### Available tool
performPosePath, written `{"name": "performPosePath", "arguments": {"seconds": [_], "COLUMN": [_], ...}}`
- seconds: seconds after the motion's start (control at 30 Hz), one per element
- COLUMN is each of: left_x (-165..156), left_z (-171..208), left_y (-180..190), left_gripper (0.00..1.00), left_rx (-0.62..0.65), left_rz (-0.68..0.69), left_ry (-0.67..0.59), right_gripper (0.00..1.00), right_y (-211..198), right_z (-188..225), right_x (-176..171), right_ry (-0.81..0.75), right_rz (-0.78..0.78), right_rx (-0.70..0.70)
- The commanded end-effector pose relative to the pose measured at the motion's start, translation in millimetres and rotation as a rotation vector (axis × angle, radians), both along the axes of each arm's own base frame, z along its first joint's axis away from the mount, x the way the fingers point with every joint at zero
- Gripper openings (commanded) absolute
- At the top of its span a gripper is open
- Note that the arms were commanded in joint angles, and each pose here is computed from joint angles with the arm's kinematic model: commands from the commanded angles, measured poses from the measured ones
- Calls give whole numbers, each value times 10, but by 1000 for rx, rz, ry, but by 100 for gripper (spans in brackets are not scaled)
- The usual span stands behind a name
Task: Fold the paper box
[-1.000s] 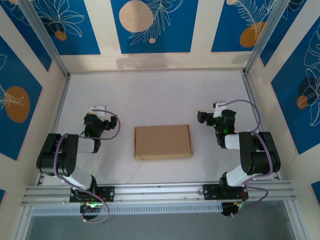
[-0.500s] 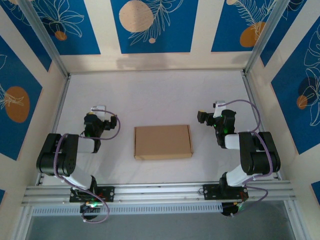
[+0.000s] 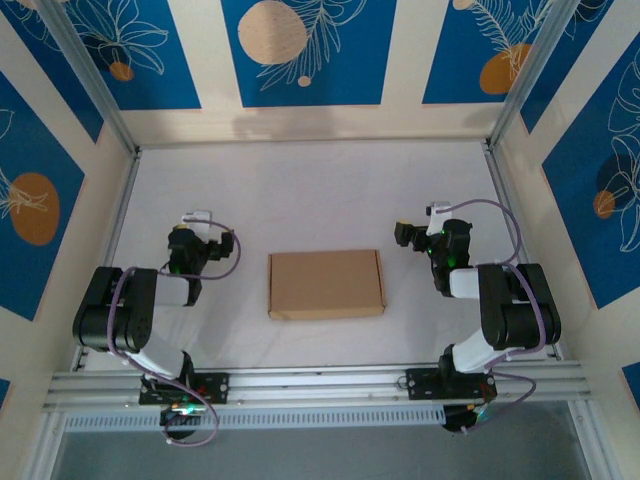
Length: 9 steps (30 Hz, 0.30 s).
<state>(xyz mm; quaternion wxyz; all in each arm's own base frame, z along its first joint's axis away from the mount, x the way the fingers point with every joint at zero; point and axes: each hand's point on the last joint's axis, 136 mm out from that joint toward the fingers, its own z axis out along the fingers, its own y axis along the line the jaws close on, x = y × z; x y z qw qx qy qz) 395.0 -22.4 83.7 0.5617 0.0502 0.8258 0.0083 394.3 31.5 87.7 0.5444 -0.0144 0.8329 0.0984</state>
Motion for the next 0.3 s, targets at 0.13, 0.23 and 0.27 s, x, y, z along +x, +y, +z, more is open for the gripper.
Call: {"name": "performPosePath", "arguments": {"seconds": [0.13, 0.23, 0.27], "left_x": [34, 21, 18], "left_z": [61, 74, 74], "left_y": [-41, -39, -39], "left_gripper": [100, 100, 100], "left_rx": [4, 3, 5], "left_rz": [-18, -18, -17], "left_ry": [-24, -33, -34], "right_gripper": [99, 99, 99], "right_y": [4, 1, 0], "right_z": [66, 58, 65], "right_x": [19, 14, 18], "right_ry": [-22, -20, -22], "right_rz": [12, 12, 11], "right_rx": [-10, -11, -11]}}
